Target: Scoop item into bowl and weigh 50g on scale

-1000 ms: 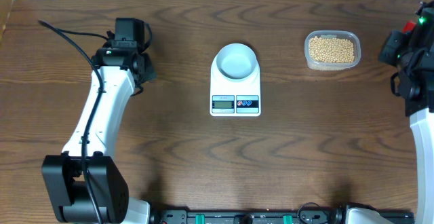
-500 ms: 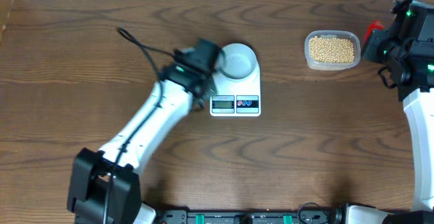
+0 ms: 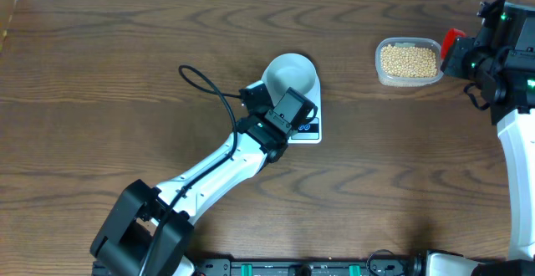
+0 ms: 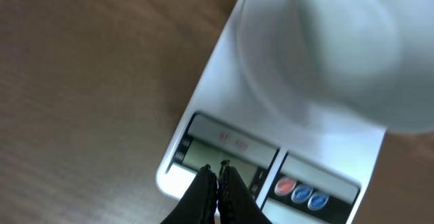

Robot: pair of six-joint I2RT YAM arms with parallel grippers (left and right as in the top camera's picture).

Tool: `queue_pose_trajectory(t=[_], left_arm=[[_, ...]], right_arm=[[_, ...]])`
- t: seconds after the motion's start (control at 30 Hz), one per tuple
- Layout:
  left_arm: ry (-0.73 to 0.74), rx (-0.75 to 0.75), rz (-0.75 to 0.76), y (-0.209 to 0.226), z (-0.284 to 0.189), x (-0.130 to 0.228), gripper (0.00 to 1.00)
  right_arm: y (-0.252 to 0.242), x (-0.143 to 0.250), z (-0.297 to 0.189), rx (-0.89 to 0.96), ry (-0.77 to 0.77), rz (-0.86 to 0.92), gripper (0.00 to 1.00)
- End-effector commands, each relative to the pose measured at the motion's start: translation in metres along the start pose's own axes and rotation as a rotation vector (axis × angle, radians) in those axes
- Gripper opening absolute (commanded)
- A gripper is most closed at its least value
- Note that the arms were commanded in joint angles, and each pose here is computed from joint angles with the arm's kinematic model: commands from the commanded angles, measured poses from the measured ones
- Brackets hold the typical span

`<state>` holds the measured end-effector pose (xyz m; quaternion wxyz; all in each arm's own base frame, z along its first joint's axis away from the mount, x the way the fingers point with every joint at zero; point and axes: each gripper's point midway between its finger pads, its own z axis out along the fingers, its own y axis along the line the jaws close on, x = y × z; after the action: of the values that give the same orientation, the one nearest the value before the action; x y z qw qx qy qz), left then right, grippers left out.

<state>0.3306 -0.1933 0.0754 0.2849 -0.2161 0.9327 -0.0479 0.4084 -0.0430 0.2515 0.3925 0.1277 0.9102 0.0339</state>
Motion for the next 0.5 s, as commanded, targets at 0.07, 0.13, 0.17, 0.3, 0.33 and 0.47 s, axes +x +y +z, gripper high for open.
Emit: queue_pose_trajectory(t=[0.07, 0.13, 0.17, 0.3, 0.33, 0.47], left_arm=[[-0.075, -0.014, -0.037, -0.003, 0.020, -0.006, 0.07], [-0.053, -0.003, -0.037, -0.008, 0.033, 0.002, 0.07], [-0.046, 0.010, -0.039, -0.011, 0.036, 0.004, 0.07], [-0.047, 0.030, -0.011, -0.017, 0.038, 0.005, 0.07], [-0.046, 0.030, 0.000, -0.017, 0.038, 0.005, 0.08], [-0.038, 0.018, 0.011, -0.014, 0.039, 0.007, 0.07]], right_arm=[[0.002, -0.010, -0.004, -0.009, -0.032, -0.004, 0.01], [0.002, -0.010, -0.004, -0.009, -0.032, -0.004, 0.01], [0.002, -0.010, -0.004, -0.009, -0.032, -0.009, 0.01], [0.002, -0.011, -0.004, -0.009, -0.032, -0.012, 0.01], [0.002, -0.010, -0.004, -0.009, -0.032, -0.012, 0.01], [0.002, -0.010, -0.004, -0.008, -0.031, -0.012, 0.01]])
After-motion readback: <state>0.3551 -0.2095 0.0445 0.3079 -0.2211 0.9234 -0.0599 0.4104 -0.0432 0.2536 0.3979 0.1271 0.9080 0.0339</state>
